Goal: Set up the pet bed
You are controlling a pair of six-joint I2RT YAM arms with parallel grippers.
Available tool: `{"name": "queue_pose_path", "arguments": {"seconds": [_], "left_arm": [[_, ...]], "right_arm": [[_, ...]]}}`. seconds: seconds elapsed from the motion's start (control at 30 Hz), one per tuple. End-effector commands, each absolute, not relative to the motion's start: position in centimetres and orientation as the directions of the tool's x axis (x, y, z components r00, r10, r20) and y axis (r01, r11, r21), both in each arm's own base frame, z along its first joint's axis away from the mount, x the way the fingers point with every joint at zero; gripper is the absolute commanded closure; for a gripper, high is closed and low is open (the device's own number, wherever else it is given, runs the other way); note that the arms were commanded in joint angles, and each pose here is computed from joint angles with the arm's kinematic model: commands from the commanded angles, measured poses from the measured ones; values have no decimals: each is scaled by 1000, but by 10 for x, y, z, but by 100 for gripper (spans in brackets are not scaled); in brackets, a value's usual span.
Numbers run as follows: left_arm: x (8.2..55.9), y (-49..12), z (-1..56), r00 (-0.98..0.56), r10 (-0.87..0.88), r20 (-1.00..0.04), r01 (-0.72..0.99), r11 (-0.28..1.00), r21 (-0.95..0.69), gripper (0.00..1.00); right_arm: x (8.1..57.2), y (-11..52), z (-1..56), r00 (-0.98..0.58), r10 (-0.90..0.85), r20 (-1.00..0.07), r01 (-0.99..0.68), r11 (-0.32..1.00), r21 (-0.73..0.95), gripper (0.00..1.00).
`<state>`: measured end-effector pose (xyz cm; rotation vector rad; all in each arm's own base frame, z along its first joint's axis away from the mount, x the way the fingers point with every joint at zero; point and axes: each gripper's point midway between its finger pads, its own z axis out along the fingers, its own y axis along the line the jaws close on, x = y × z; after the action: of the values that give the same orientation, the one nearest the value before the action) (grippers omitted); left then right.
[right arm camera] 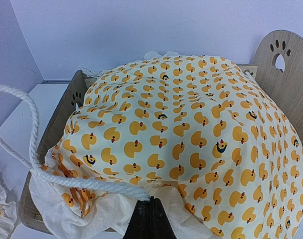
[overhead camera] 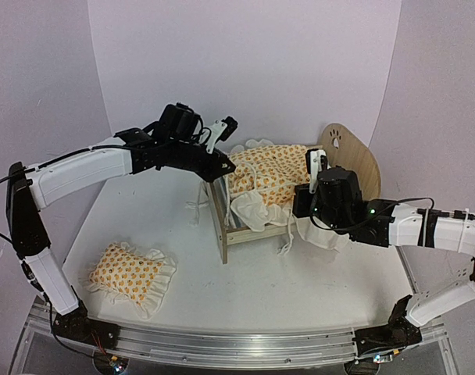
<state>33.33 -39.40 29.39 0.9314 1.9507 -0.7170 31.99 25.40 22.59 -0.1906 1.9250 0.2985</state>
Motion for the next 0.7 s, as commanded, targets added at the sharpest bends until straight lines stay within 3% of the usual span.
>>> {"name": "queue_pose_path", "arguments": {"seconds": [0.0,0.2,0.5,0.67], "left_arm": [[328,-381,323,-339,269,-902,807,577,-131,100],[324,-371,314,-344,308,-887,802,588,-106,100],[316,-375,232,-530,343,-776,753,612,-244,100],[312,-368,215,-575,327,-750,719,640,-272,98]], "right_arm": [[321,257,241,-332,66,-941,-284,944,166,100],[318,265,235,-358,70,-931,-317,929,192,100],[298,288,219,-406,76,-911,-454,848,273,100],[297,298,203,-432,63,-900,-475,832,286,100]]}}
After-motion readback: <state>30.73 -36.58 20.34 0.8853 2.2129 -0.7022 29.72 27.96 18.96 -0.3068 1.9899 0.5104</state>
